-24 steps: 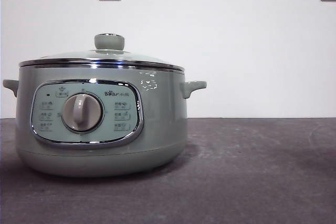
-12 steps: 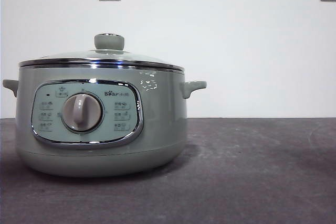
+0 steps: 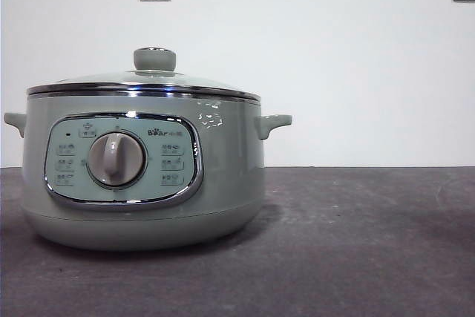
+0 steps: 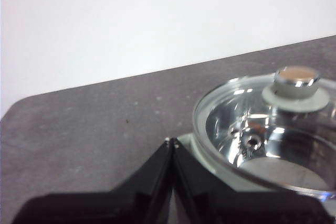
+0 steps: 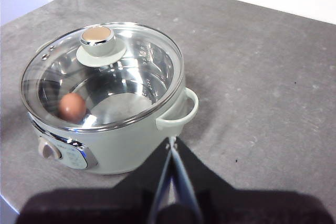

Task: Pick up the egg,open the lid,put the egg in the pot,close the lid

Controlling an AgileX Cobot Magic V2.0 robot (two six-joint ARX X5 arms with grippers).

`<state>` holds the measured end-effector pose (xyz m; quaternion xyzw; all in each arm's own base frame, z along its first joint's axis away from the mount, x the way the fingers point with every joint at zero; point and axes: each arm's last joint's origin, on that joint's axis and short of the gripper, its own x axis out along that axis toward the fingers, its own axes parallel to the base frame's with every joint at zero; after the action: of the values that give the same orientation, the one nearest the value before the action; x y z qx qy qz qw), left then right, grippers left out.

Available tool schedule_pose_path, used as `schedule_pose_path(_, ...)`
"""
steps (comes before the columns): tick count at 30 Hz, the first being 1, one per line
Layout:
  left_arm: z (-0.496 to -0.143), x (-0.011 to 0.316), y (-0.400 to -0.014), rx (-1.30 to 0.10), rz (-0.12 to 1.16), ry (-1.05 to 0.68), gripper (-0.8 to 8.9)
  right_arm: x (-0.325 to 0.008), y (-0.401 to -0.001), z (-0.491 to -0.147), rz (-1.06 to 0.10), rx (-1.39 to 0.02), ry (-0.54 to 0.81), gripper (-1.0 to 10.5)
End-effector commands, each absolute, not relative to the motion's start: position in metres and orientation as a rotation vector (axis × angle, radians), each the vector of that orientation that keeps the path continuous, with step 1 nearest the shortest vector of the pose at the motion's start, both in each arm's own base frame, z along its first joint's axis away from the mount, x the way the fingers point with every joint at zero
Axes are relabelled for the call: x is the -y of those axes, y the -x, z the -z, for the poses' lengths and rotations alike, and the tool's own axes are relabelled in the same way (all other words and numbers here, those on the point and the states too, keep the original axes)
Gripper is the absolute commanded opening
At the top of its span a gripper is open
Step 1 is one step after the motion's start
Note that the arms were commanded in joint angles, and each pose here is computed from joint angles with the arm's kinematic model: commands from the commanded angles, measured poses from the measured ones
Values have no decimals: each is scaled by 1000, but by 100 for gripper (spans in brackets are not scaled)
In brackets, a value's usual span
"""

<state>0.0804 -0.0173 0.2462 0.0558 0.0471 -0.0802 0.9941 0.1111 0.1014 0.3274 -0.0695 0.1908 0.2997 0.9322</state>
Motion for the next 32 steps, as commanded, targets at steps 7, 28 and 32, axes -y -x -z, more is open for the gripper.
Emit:
schedule_pose_path(7, -177, 16, -94, -66, 217, -108, -3, -102, -111, -325, -609, -396, 132, 2)
schedule_pose_path(28, -147, 13, -95, -171, 196, -73, -3, -102, -111, -325, -609, -396, 132, 2)
schedule_pose_path(32, -147, 13, -95, -171, 196, -74, -3, -102, -111, -325, -609, -396, 132, 2)
